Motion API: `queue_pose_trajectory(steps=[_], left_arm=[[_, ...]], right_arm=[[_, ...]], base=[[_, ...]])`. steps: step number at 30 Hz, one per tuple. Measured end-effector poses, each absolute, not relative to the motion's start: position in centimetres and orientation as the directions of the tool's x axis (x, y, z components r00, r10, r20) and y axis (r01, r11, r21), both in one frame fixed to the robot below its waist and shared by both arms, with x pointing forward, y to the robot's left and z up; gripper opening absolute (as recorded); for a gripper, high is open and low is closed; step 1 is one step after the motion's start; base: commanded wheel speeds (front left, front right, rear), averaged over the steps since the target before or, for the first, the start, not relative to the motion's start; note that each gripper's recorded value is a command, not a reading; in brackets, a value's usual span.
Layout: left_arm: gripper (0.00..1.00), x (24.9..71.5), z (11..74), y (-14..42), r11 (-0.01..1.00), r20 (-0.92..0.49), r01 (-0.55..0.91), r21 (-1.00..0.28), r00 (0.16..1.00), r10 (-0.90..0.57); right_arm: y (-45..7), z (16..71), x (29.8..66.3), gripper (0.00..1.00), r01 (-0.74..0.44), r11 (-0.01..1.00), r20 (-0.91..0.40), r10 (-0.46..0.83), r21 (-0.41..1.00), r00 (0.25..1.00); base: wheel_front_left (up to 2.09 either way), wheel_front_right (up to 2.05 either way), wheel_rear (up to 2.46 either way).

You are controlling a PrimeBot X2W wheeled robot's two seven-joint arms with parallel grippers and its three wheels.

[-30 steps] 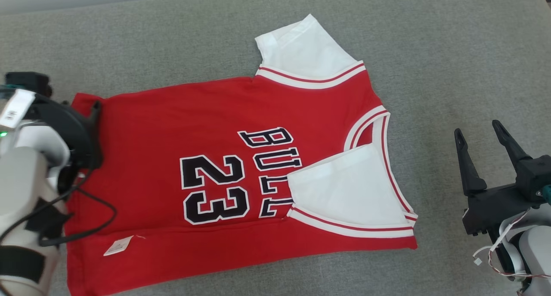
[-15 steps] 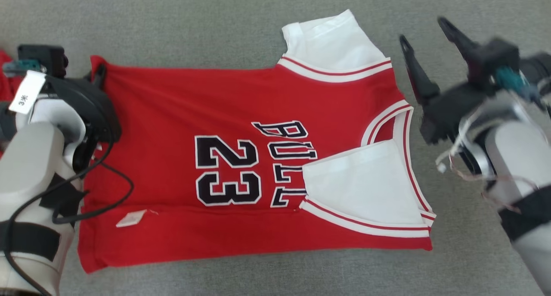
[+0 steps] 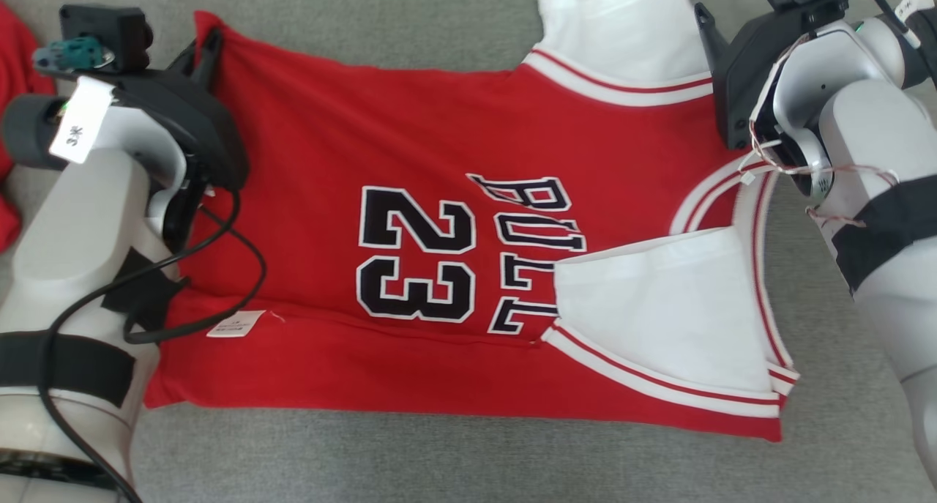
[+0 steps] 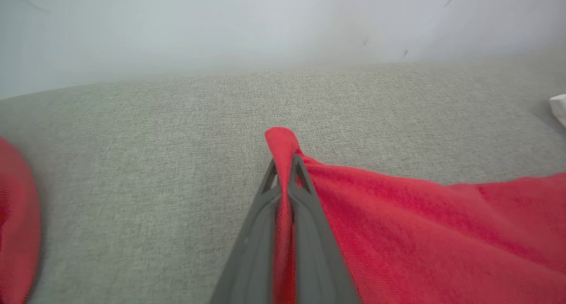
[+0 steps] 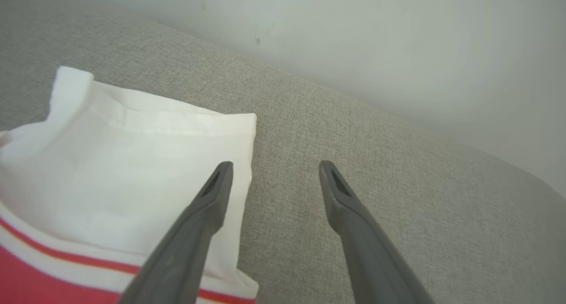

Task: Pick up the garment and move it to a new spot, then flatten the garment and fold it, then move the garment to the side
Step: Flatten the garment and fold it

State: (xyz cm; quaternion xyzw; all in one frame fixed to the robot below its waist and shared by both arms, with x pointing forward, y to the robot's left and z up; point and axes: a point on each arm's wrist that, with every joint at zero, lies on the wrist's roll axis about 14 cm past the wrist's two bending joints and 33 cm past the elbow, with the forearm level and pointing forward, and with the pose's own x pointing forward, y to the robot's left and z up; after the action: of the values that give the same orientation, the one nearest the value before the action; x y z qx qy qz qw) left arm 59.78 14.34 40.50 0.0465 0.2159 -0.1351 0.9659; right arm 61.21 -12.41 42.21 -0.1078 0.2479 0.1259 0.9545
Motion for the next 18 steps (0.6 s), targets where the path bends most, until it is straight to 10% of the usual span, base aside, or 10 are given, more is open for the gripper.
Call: queue_pose_trajectory(steps=[18], left_arm=[[0.0, 59.1, 38.7, 15.2, 0.961, -0.437, 0.274, 0.026, 0.868, -0.236]], right_arm=[[-10.0, 38.9, 64.0, 1.0, -0.356, 0.907, -0.579, 0.17, -0.224, 0.797]], base=[[0.0, 0.0, 0.0]])
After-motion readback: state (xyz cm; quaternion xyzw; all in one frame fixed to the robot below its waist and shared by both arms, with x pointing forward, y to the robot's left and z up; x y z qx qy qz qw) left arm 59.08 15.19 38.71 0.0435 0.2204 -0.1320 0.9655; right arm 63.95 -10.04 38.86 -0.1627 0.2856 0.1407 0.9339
